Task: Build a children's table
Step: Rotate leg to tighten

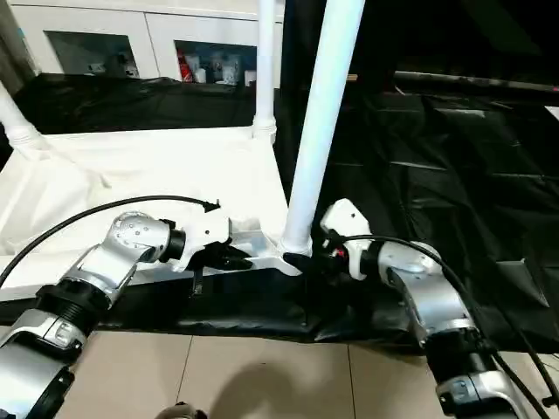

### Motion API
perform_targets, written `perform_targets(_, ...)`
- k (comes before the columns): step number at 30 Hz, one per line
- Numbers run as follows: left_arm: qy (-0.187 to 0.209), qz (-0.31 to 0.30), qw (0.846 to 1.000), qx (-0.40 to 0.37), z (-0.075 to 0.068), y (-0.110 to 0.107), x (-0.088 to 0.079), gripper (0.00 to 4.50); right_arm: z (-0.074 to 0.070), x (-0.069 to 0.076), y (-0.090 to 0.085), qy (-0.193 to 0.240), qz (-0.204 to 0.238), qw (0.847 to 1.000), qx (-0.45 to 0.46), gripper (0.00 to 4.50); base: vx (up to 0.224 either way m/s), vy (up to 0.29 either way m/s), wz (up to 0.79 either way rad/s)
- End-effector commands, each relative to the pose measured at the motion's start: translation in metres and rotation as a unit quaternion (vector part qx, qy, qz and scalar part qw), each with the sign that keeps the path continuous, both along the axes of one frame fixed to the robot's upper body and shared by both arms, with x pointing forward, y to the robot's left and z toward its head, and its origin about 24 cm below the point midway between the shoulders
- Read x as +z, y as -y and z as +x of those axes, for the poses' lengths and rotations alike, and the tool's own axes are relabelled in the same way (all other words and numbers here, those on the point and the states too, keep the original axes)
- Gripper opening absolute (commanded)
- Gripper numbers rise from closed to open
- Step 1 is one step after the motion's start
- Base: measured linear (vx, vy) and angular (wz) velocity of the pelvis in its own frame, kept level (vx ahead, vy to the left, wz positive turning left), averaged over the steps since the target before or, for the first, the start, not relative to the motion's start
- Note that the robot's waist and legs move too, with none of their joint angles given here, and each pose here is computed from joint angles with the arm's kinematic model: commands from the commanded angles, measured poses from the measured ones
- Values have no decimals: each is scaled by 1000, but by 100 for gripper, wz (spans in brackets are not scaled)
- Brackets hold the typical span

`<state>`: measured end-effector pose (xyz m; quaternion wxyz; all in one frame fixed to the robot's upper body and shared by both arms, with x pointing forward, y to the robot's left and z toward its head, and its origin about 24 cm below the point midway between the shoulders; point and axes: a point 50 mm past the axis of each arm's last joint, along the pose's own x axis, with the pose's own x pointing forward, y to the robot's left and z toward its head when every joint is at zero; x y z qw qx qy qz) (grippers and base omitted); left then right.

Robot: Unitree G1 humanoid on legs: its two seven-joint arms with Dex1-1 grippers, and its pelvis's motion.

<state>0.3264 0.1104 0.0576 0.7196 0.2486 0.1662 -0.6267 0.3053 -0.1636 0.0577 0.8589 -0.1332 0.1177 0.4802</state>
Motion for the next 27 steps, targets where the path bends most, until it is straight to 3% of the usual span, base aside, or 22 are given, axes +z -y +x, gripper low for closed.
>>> perform_targets(1,0,2,999,-32,-4,8,1,0,4,5,-1,12,-4,1000,0,400,0,0,0)
perform_targets(8,-3,4,1000,-29,-5,8,0,0,6,2,-3,3,11,1000,-1,400,0,0,0)
perform_targets(9,-3,4,1000,-29,-5,8,0,0,6,2,-3,3,12,1000,-1,373,0,0,0)
perform_targets(17,-6,5,1000,-28,-6,8,-1,0,7,0,-2,-3,15,1000,-2,325,0,0,0)
perform_targets(18,-7,5,1000,-27,-6,8,-1,0,7,0,-2,-3,15,1000,-2,295,0,0,0)
perform_targets(27,-11,8,999,-29,-8,6,-2,0,6,-4,-2,-9,12,1000,3,276,0,0,0)
